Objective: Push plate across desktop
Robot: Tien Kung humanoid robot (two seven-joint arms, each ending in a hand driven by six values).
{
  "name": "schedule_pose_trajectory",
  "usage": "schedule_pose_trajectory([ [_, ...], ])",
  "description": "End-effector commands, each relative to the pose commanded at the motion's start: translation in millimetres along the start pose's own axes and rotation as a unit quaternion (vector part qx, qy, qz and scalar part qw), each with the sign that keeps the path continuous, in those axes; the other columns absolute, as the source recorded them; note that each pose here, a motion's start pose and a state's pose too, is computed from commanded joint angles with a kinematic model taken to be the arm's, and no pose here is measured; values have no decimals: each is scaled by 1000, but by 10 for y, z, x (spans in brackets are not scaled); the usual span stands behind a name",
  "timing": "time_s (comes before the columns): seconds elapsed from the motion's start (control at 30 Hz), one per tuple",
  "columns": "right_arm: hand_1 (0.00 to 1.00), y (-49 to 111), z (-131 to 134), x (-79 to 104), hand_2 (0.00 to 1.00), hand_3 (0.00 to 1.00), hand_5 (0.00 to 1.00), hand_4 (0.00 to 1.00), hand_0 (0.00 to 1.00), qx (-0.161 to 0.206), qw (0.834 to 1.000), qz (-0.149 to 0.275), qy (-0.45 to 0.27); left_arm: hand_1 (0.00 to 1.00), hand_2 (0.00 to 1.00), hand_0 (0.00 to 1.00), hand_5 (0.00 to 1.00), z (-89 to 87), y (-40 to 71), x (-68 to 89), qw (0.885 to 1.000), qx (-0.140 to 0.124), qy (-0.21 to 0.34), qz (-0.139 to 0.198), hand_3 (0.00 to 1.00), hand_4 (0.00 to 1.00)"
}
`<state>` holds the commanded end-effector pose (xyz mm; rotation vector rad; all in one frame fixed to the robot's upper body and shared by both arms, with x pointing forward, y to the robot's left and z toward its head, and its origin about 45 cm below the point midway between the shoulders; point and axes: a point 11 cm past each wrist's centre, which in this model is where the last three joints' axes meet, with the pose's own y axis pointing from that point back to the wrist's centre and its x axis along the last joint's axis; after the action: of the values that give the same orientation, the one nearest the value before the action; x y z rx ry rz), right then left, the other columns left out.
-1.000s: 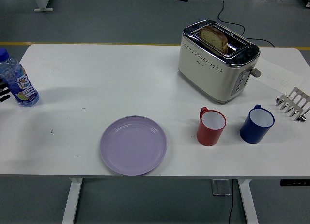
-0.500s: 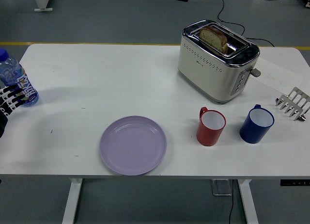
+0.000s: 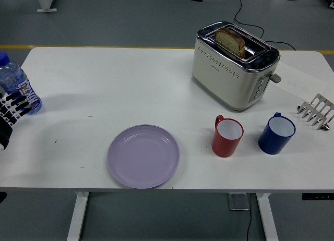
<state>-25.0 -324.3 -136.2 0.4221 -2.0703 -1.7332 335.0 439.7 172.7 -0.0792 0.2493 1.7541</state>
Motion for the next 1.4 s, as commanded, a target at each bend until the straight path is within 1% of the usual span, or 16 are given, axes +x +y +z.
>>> schedule_pose_trajectory([
  [0.77,553,0,-16,-7,669,655,606,405,601,2,1000,0,-1,749,719,752,998,-3,-23,-13,1000,2,-4,1,684,532],
  [1.4,553,-1,-13,7,669,655,605,404,601,1,1000,2,-3,744,713,750,998,5,-14,24,1000,-3,-2,14,678,531],
])
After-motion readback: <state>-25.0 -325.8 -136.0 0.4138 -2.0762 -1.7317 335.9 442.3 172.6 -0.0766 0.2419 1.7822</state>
